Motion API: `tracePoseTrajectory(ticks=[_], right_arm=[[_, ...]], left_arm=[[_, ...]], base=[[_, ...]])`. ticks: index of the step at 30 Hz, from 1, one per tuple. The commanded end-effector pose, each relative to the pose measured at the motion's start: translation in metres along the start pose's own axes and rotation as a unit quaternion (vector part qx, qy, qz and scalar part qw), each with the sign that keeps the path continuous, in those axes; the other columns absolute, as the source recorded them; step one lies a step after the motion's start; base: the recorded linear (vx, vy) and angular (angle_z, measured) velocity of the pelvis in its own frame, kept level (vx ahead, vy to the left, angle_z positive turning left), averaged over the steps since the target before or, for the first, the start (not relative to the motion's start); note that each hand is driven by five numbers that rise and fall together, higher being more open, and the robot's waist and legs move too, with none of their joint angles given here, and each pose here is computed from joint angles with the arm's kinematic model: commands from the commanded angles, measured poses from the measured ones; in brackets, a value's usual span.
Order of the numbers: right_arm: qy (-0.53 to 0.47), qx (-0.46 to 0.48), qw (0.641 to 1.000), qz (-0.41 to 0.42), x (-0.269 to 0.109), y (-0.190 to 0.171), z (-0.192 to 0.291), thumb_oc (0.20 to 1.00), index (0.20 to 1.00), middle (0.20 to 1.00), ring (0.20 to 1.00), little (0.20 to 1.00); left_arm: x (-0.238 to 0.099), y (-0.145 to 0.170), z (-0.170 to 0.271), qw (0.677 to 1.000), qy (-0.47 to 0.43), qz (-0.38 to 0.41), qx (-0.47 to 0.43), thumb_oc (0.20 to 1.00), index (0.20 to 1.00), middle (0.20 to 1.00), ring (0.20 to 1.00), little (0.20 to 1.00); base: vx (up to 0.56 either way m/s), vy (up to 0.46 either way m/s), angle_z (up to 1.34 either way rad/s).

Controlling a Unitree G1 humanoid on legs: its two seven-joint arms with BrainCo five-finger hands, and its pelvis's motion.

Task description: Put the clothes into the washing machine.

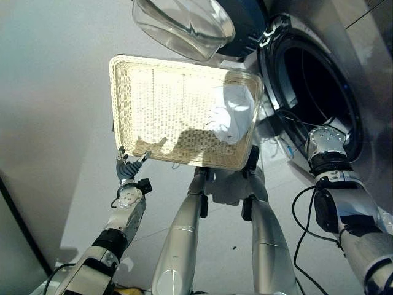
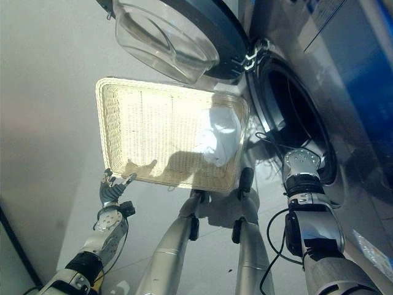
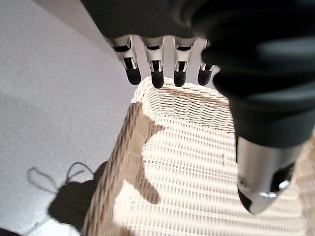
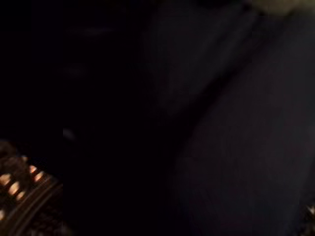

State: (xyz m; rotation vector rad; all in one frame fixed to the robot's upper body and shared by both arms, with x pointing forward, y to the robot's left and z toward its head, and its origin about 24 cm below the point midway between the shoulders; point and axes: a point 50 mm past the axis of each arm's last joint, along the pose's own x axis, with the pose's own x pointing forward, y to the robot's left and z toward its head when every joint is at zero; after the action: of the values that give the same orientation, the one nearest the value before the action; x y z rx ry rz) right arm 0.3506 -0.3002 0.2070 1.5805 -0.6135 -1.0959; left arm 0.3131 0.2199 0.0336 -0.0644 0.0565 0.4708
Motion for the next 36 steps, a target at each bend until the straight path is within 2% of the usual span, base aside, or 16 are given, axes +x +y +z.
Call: tracePoseTrajectory(ticks=[1, 3, 4, 5, 7, 8, 9, 11, 14, 17, 23, 28, 31, 36], right_arm=[[-0.068, 0.184, 0.977, 0.080, 0.025, 0.065, 0.097, 1.000, 1.000, 1.000, 1.000, 1.000], [0.056, 0.155, 0.983, 0.082, 0.034, 0.051, 0.065, 1.000, 1.000, 1.000, 1.000, 1.000], [0.130, 0.102, 0.983, 0.081, 0.030, 0.042, 0.042, 1.000, 1.000, 1.000, 1.000, 1.000], [0.136, 0.097, 0.983, 0.079, 0.030, 0.041, 0.040, 1.000, 1.000, 1.000, 1.000, 1.000], [0.252, 0.033, 0.962, 0.097, 0.011, 0.024, 0.000, 1.000, 1.000, 1.000, 1.000, 1.000], [0.257, 0.030, 0.961, 0.098, 0.011, 0.022, -0.001, 1.000, 1.000, 1.000, 1.000, 1.000], [0.313, -0.008, 0.944, 0.108, 0.003, 0.005, -0.020, 1.000, 1.000, 1.000, 1.000, 1.000], [0.339, -0.035, 0.934, 0.112, -0.001, -0.007, -0.032, 1.000, 1.000, 1.000, 1.000, 1.000], [0.338, -0.070, 0.930, 0.127, -0.002, -0.013, -0.038, 1.000, 1.000, 1.000, 1.000, 1.000], [0.288, -0.166, 0.926, 0.178, -0.005, -0.020, -0.044, 1.000, 1.000, 1.000, 1.000, 1.000], [0.256, -0.225, 0.911, 0.231, -0.015, -0.031, -0.053, 1.000, 1.000, 1.000, 1.000, 1.000], [0.290, -0.235, 0.897, 0.234, -0.025, -0.062, -0.059, 1.000, 1.000, 1.000, 1.000, 1.000], [0.315, -0.281, 0.873, 0.245, -0.038, -0.099, -0.060, 1.000, 1.000, 1.000, 1.000, 1.000], [0.331, -0.305, 0.858, 0.247, -0.051, -0.131, -0.056, 1.000, 1.000, 1.000, 1.000, 1.000]], left_arm=[[0.000, 0.021, -0.009, 1.000, 0.019, 0.014, -0.010, 1.000, 1.000, 1.000, 1.000, 1.000], [0.000, 0.017, -0.009, 1.000, 0.021, -0.003, -0.009, 1.000, 1.000, 1.000, 1.000, 1.000], [-0.001, 0.014, -0.011, 1.000, 0.023, -0.010, -0.002, 1.000, 1.000, 1.000, 1.000, 1.000], [-0.001, 0.014, -0.010, 1.000, 0.022, -0.011, -0.002, 1.000, 1.000, 1.000, 1.000, 1.000], [-0.006, 0.005, -0.015, 0.999, 0.031, -0.021, -0.004, 1.000, 1.000, 1.000, 1.000, 1.000], [-0.006, 0.005, -0.015, 0.999, 0.032, -0.021, -0.004, 1.000, 1.000, 1.000, 1.000, 1.000], [-0.008, 0.000, -0.019, 0.999, 0.037, -0.025, -0.003, 1.000, 1.000, 1.000, 1.000, 1.000], [-0.009, -0.004, -0.022, 0.999, 0.044, -0.028, -0.004, 1.000, 1.000, 1.000, 1.000, 1.000], [-0.010, -0.009, -0.024, 0.998, 0.048, -0.032, -0.007, 1.000, 1.000, 1.000, 1.000, 1.000], [-0.011, -0.014, -0.027, 0.998, 0.057, -0.038, -0.012, 1.000, 1.000, 1.000, 1.000, 1.000], [-0.011, -0.012, -0.032, 0.997, 0.067, -0.028, -0.015, 1.000, 1.000, 1.000, 1.000, 1.000], [-0.013, -0.010, -0.036, 0.997, 0.072, -0.017, -0.023, 1.000, 1.000, 1.000, 1.000, 1.000], [-0.019, -0.010, -0.042, 0.996, 0.078, -0.006, -0.033, 1.000, 1.000, 1.000, 1.000, 1.000], [-0.025, -0.013, -0.045, 0.996, 0.077, 0.008, -0.042, 1.000, 1.000, 1.000, 1.000, 1.000]], base=[[0.04, 0.009, -0.14], [0.00, 0.004, -0.04], [-0.02, -0.013, 0.08], [0.00, -0.010, 0.11], [-0.02, 0.004, 0.11], [0.00, -0.003, 0.09], [-0.01, -0.009, 0.06], [-0.01, 0.006, -0.02], [-0.01, 0.011, -0.24], [-0.05, 0.028, -0.09], [-0.03, 0.022, -0.04], [-0.04, 0.053, 0.00], [-0.04, 0.092, 0.00], [-0.03, 0.053, 0.01]])
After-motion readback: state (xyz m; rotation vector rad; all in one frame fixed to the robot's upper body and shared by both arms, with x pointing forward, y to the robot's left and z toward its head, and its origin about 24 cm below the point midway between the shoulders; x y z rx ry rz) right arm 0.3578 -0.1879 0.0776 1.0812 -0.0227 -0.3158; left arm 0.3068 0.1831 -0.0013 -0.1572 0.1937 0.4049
